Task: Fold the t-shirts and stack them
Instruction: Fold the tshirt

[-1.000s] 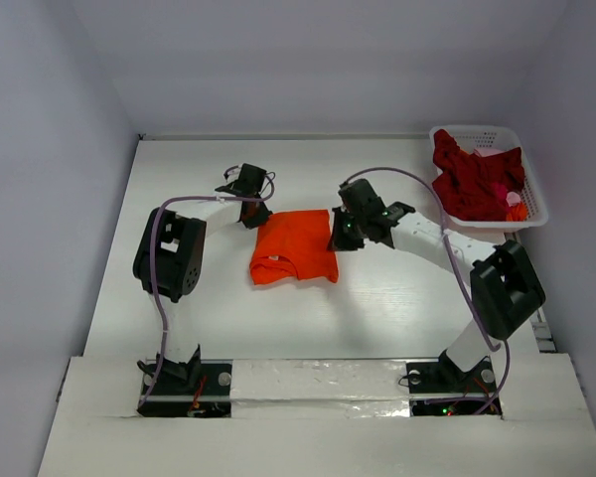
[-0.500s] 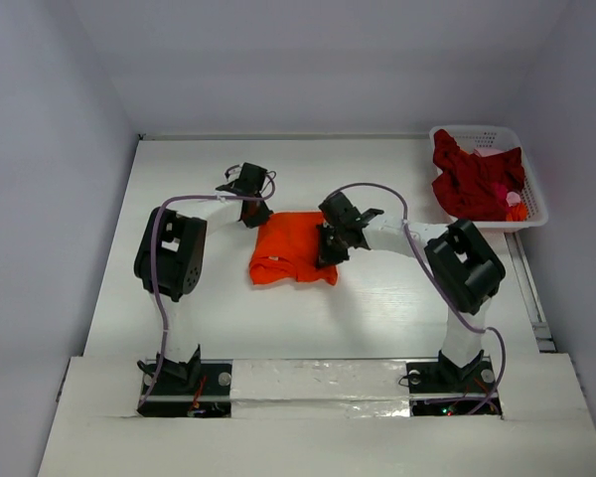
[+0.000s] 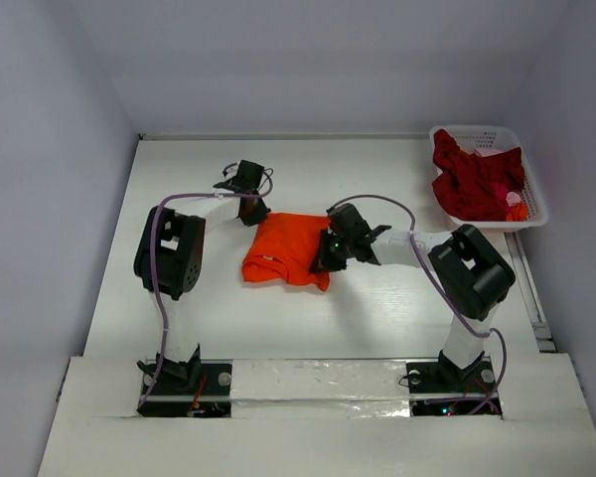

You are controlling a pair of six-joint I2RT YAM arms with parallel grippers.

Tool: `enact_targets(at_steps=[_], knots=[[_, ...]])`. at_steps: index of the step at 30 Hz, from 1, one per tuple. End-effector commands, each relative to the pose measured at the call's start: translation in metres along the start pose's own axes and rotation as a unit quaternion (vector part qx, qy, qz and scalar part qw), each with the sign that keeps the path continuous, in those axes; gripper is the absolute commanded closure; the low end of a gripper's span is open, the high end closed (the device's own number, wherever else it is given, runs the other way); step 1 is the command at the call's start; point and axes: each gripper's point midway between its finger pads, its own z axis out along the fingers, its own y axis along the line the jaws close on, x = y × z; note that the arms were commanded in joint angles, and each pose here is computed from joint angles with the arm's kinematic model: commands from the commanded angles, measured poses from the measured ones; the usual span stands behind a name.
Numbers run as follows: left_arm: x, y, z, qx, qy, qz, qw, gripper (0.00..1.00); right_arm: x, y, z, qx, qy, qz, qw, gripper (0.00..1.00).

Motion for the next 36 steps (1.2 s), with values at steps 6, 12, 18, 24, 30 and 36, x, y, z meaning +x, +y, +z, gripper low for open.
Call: enact_targets(at_steps=[6, 12, 18, 24, 30, 36], knots=[[-0.017, 0.008, -0.006, -0.005, -0.012, -0.002, 1.0, 1.0, 0.041, -0.042, 0.008, 0.07, 0.046, 0.042, 0.996, 1.0], [-0.018, 0.011, -0.006, -0.005, -0.011, -0.004, 1.0, 1.0, 0.041, -0.051, 0.009, 0.08, 0.042, 0.065, 0.994, 1.0], [-0.017, 0.01, -0.004, -0.002, -0.008, -0.005, 1.0, 1.0, 0.041, -0.08, 0.005, 0.1, 0.035, 0.106, 0.989, 1.0], [-0.02, 0.014, -0.004, -0.006, -0.01, -0.008, 1.0, 1.0, 0.03, -0.096, -0.005, 0.13, 0.009, 0.12, 0.984, 1.0], [-0.025, 0.015, -0.008, -0.005, -0.015, -0.008, 1.0, 1.0, 0.017, -0.099, -0.015, 0.14, -0.013, 0.126, 0.982, 1.0], [-0.026, 0.013, -0.01, 0.0, -0.014, -0.008, 1.0, 1.0, 0.003, -0.098, -0.014, 0.14, -0.018, 0.125, 0.982, 1.0]])
